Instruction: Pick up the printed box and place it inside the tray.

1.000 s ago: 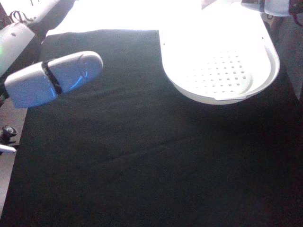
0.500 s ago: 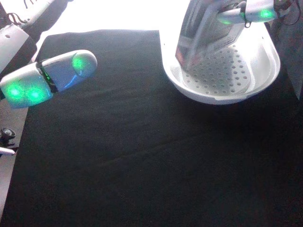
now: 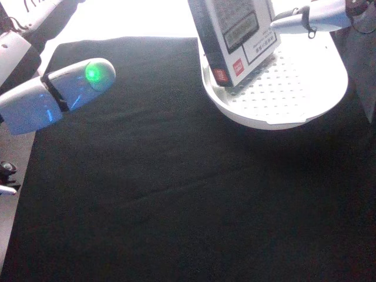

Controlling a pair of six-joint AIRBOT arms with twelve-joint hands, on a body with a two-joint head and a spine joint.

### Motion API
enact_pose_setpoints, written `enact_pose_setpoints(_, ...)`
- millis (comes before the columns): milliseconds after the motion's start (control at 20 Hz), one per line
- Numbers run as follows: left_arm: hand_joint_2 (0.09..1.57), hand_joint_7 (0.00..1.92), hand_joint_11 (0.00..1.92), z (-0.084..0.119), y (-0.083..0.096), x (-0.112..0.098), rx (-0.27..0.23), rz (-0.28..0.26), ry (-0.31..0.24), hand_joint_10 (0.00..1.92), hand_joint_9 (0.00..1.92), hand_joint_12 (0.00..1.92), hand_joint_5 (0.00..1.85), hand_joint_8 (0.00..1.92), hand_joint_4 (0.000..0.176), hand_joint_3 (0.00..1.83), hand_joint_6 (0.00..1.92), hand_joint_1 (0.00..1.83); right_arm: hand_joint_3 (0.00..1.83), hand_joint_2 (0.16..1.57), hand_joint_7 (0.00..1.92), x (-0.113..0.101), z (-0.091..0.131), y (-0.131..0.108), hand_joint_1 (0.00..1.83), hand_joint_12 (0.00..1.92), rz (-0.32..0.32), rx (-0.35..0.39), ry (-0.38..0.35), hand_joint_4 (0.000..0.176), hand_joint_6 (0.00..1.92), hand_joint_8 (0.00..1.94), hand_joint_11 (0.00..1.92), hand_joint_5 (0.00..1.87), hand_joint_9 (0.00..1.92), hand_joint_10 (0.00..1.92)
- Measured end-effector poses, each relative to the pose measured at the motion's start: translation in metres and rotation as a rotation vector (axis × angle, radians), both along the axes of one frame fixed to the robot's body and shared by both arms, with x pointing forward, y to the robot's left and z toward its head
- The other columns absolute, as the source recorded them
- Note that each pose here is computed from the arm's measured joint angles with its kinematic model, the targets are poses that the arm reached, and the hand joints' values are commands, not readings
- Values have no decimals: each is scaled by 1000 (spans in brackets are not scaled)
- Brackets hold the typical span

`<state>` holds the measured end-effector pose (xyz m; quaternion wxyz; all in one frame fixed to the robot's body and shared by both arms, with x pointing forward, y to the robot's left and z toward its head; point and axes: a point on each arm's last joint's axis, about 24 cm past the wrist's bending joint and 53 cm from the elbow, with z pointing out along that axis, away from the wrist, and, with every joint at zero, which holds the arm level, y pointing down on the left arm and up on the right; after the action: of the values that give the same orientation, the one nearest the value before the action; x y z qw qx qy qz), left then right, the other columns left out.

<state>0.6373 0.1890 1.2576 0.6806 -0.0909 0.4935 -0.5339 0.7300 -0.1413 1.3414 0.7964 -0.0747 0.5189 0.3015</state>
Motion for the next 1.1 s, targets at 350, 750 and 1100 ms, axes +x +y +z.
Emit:
enact_pose_setpoints(350,950,0,0,-3,6,0,-12,17,7,0,0,0,0,0,0,0,0,0,0,690,0,-5,0,0,571,0,5,-11,-2,176,0,0,0,0,0,0)
enact_pose_setpoints(750,933,0,0,3,13,-2,-20,32,-14,0,0,0,0,0,27,0,0,5,0,667,0,-15,-7,2,533,0,21,-36,4,176,0,0,0,0,0,0)
enact_pose_setpoints(1100,871,0,0,17,28,-9,-35,73,-63,0,0,0,0,0,58,0,0,113,2,696,0,-28,-7,4,516,0,127,56,23,176,0,0,0,0,0,0)
